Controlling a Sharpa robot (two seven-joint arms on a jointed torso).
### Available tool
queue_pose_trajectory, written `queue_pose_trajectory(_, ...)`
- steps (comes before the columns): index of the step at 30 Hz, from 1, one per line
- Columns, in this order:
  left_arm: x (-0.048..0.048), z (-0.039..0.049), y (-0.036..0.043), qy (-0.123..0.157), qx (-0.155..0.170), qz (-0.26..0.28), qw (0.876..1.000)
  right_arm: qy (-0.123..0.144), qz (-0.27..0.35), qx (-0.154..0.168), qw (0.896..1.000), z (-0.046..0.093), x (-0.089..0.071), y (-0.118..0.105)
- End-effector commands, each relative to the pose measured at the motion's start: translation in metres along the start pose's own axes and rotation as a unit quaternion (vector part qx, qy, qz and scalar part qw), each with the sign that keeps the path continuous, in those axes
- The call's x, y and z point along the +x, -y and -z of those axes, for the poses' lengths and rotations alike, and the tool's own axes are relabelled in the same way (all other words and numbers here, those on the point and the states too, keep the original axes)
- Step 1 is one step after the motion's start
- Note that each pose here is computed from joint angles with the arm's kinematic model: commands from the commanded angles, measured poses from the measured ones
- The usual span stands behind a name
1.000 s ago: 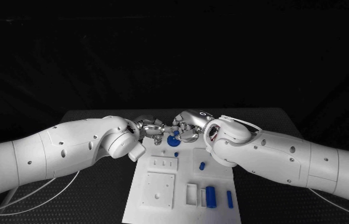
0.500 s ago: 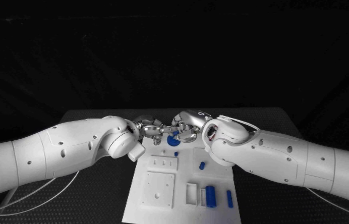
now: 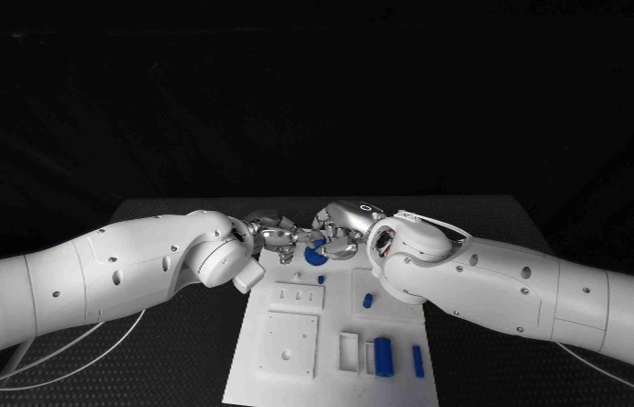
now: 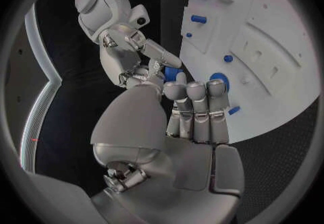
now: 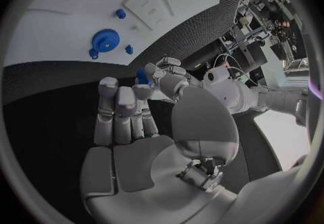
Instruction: Assemble the parts on the task board
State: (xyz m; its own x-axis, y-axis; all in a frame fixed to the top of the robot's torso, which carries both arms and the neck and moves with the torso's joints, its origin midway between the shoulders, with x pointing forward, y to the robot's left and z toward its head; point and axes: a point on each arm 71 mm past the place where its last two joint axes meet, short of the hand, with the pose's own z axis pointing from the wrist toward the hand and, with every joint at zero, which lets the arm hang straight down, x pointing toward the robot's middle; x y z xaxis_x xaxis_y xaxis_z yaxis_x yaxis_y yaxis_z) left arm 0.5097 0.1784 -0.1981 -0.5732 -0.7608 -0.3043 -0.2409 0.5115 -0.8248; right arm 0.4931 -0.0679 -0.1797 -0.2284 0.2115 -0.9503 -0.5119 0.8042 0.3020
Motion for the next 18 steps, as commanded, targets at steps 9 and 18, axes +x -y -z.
queue_pose_trajectory(9, 0.0046, -0.0016, 0.0071, -0.003, 0.01, 0.004, 1.0, -0.017, 0.003, -0.023, 1.0, 0.0007, 0.0067, -0.011)
queue_pose_trajectory(18, 0.0048, -0.0017, 0.007, -0.004, 0.009, 0.003, 1.0, -0.02, 0.005, -0.024, 1.0, 0.0006, 0.0077, -0.012)
